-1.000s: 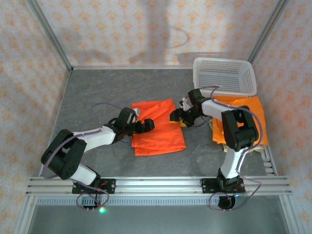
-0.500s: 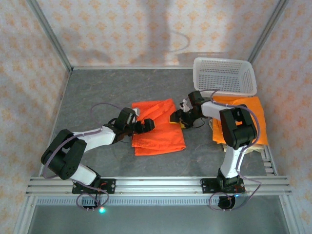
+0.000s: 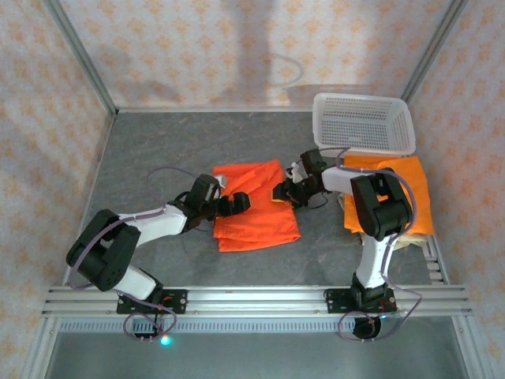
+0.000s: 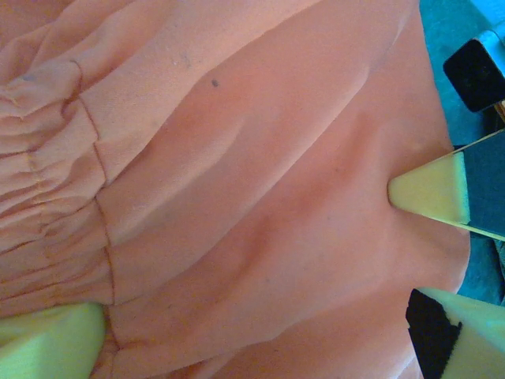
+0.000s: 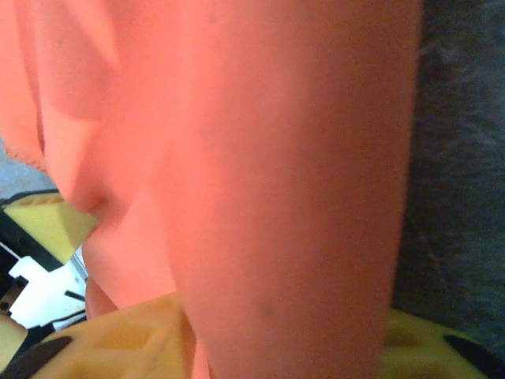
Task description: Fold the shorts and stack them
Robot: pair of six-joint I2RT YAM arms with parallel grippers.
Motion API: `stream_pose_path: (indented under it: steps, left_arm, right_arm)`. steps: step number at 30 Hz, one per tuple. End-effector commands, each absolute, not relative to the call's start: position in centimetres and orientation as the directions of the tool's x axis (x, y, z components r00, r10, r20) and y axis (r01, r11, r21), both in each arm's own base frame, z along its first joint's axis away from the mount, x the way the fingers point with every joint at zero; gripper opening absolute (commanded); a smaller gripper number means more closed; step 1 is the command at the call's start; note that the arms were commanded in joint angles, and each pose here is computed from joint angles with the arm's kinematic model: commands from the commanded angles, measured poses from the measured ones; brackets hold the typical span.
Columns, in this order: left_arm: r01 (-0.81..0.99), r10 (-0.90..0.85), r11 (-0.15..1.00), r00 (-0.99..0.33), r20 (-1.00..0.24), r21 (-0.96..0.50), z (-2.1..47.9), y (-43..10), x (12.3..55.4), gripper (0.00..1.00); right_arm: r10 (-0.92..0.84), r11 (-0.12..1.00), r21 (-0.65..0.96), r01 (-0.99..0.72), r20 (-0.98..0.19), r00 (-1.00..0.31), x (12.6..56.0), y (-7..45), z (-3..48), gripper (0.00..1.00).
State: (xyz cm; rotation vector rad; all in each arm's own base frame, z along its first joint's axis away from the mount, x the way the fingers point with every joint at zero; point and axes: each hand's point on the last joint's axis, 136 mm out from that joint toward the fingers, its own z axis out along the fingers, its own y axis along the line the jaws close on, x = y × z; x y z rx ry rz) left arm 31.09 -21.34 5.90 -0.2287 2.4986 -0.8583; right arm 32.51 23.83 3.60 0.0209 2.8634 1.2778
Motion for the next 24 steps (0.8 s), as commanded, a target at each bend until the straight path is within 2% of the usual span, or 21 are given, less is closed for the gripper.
stream_pose_path:
  steps: [1,3,10,18,24]
  left_arm:
    - [-0.087,-0.295,0.831,-0.906,-0.303,-0.549,2.2,-19.5,28.8,1.00]
    - [-0.081,-0.303,0.825,-0.899,-0.317,-0.560,2.9,-19.6,29.0,1.00]
    - [-0.023,-0.334,0.807,-0.842,-0.424,-0.590,8.0,-19.2,29.9,1.00]
    - [0.016,-0.340,0.808,-0.803,-0.489,-0.589,11.4,-18.4,29.7,1.00]
    - [0.017,-0.349,0.796,-0.804,-0.482,-0.606,11.3,-18.7,30.0,1.00]
  right_arm:
    - [0.013,0.675,0.738,0.010,0.002,-1.000,32.4,24.1,2.9,0.31]
    - [0.021,0.691,0.723,0.009,-0.007,-1.000,32.5,23.9,2.8,0.21]
    - [0.012,0.799,0.601,-0.033,-0.071,-0.997,32.6,22.1,3.5,0.01]
    - [-0.030,0.967,0.244,-0.072,-0.172,-0.985,32.6,16.0,7.5,0.00]
    - [-0.073,0.997,-0.052,-0.064,-0.206,-0.976,32.6,10.7,11.6,0.00]
